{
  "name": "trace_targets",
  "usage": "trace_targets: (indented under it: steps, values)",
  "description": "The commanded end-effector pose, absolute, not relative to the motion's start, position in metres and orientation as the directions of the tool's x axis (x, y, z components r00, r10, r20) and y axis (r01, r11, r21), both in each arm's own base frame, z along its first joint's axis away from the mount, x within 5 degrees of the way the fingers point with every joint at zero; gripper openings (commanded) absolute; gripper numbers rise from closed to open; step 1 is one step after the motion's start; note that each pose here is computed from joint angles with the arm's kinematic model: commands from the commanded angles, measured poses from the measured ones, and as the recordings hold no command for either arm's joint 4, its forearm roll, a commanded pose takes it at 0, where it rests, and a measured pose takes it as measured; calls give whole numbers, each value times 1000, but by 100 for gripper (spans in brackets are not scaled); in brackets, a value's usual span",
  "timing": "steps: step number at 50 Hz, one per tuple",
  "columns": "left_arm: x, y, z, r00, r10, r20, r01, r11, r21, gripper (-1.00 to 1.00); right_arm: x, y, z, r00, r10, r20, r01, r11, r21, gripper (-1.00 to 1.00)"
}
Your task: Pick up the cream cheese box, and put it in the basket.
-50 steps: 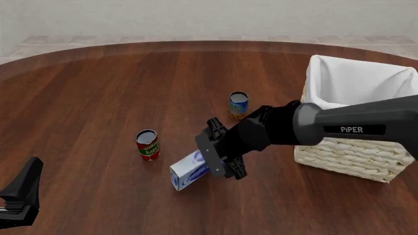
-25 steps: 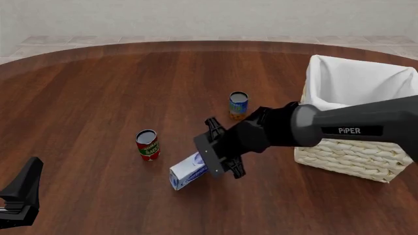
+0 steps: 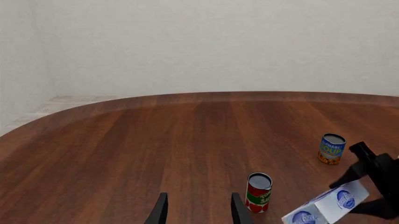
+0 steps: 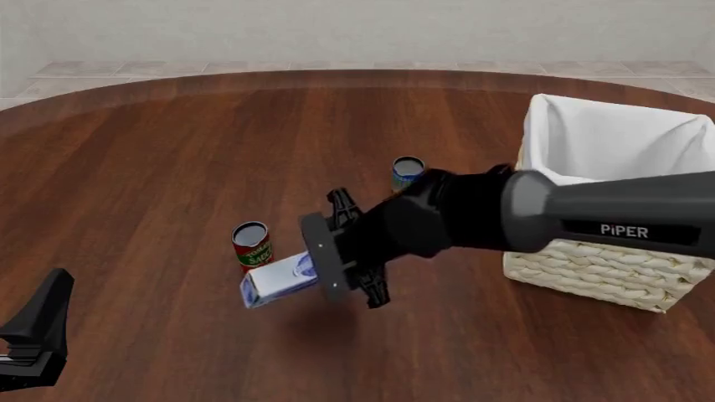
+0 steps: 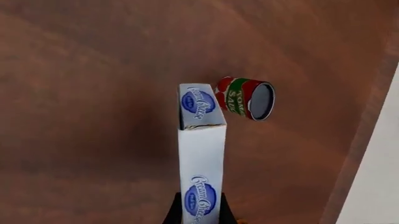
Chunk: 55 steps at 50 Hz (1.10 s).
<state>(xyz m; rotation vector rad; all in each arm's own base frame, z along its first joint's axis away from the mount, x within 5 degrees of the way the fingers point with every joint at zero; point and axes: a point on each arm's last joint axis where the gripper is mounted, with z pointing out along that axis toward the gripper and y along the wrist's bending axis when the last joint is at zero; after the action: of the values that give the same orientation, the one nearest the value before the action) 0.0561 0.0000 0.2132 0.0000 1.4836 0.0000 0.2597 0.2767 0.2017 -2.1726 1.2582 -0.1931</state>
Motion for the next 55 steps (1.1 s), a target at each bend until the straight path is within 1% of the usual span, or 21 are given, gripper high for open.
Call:
trace_targets:
  steps: [1, 3, 5, 6, 11, 13, 16, 18, 21, 24, 25, 26, 27, 29, 33, 36, 39, 41, 47, 51, 55]
  values:
    - [56, 0, 213, 87, 0, -996, 0, 1000, 0, 100, 243, 285, 235, 489, -830, -267, -765, -261, -589, -100]
    - [56, 0, 213, 87, 0, -996, 0, 1000, 0, 100, 239, 287, 242, 481, -827, -290, -768, -239, -594, -100]
    - [56, 0, 213, 87, 0, -996, 0, 1000, 0, 100, 235, 295, 257, 450, -826, -339, -786, -186, -590, -100]
    - [56, 0, 213, 87, 0, -996, 0, 1000, 0, 100, 235, 295, 257, 450, -826, -339, -786, -186, -590, -100]
    - [56, 0, 213, 87, 0, -996, 0, 1000, 0, 100, 225, 298, 281, 421, -808, -412, -795, -110, -597, -100]
    - [56, 0, 213, 87, 0, -996, 0, 1000, 0, 100, 226, 289, 277, 431, -810, -398, -782, -114, -613, -100]
    - [56, 0, 213, 87, 0, -996, 0, 1000, 0, 100, 220, 290, 292, 389, -796, -463, -800, -43, -599, -100]
    - [56, 0, 213, 87, 0, -996, 0, 1000, 0, 100, 220, 289, 294, 387, -794, -469, -798, -34, -602, -100]
    - [56, 0, 213, 87, 0, -996, 0, 1000, 0, 100, 219, 283, 317, 338, -767, -545, -802, 68, -593, -100]
    - [56, 0, 213, 87, 0, -996, 0, 1000, 0, 100, 216, 281, 326, 321, -751, -577, -804, 105, -585, -100]
    - [56, 0, 213, 87, 0, -996, 0, 1000, 0, 100, 214, 278, 333, 306, -737, -602, -805, 137, -577, -100]
    - [56, 0, 213, 87, 0, -996, 0, 1000, 0, 100, 214, 278, 333, 306, -737, -602, -805, 137, -577, -100]
    - [56, 0, 213, 87, 0, -996, 0, 1000, 0, 100, 213, 277, 342, 283, -719, -635, -808, 178, -562, -100]
    - [56, 0, 213, 87, 0, -996, 0, 1000, 0, 100, 216, 271, 351, 266, -699, -664, -799, 226, -558, -100]
    - [56, 0, 213, 87, 0, -996, 0, 1000, 0, 100, 214, 266, 360, 218, -660, -719, -803, 297, -516, -100]
    - [56, 0, 213, 87, 0, -996, 0, 1000, 0, 100, 212, 265, 364, 198, -641, -742, -806, 324, -495, -100]
    - [56, 0, 213, 87, 0, -996, 0, 1000, 0, 100, 225, 252, 367, 170, -626, -761, -779, 388, -493, -100]
    - [56, 0, 213, 87, 0, -996, 0, 1000, 0, 100, 224, 252, 372, 128, -592, -796, -785, 430, -446, -100]
    - [56, 0, 213, 87, 0, -996, 0, 1000, 0, 100, 214, 234, 395, 76, -450, -890, -762, 549, -342, -100]
    - [56, 0, 213, 87, 0, -996, 0, 1000, 0, 100, 208, 222, 403, 40, -366, -930, -749, 605, -270, -100]
    - [56, 0, 213, 87, 0, -996, 0, 1000, 0, 100, 207, 209, 403, 29, -320, -947, -727, 643, -240, -100]
